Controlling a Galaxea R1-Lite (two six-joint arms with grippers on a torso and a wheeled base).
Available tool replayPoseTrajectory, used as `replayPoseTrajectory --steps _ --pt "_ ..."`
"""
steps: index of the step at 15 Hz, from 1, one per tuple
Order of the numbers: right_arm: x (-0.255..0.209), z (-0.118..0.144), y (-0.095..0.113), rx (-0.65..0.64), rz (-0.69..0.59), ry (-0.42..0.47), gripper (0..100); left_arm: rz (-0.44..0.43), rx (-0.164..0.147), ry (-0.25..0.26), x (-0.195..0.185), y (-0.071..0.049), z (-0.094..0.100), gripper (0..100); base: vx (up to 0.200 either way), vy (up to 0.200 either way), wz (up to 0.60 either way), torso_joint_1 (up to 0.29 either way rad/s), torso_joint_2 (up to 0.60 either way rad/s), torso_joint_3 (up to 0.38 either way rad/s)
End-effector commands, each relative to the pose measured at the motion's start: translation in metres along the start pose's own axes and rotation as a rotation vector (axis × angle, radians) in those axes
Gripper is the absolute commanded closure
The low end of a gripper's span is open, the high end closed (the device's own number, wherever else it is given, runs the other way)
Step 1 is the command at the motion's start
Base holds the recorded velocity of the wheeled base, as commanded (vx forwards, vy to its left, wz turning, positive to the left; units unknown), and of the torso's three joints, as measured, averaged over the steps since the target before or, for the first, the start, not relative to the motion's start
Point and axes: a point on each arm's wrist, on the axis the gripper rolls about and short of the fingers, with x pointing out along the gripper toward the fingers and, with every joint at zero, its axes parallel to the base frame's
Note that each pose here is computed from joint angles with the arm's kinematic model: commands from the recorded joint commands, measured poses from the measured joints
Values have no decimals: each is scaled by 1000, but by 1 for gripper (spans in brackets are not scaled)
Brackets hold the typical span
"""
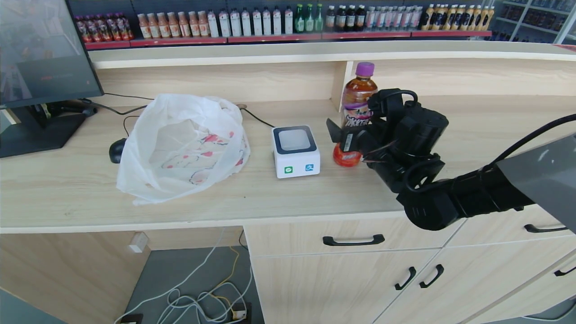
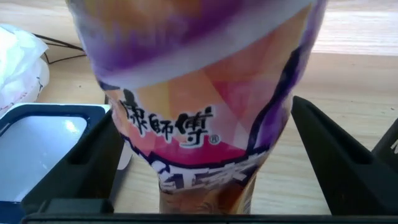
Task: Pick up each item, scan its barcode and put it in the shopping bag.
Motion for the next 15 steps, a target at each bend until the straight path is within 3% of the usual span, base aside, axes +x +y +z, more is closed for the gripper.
replayPoseTrajectory --steps 1,11,12,15 --pt "6 5 1 2 -1 -11 0 0 0 -1 0 0 0 0 0 0 0 0 0 0" --pt "11 1 3 0 2 -1 0 0 0 -1 0 0 0 0 0 0 0 0 0 0" --pt "11 0 3 -1 7 2 100 0 0 -1 0 0 0 0 0 0 0 0 0 0" --pt "11 0 3 -2 6 1 100 0 0 1 0 0 0 0 0 0 0 0 0 0"
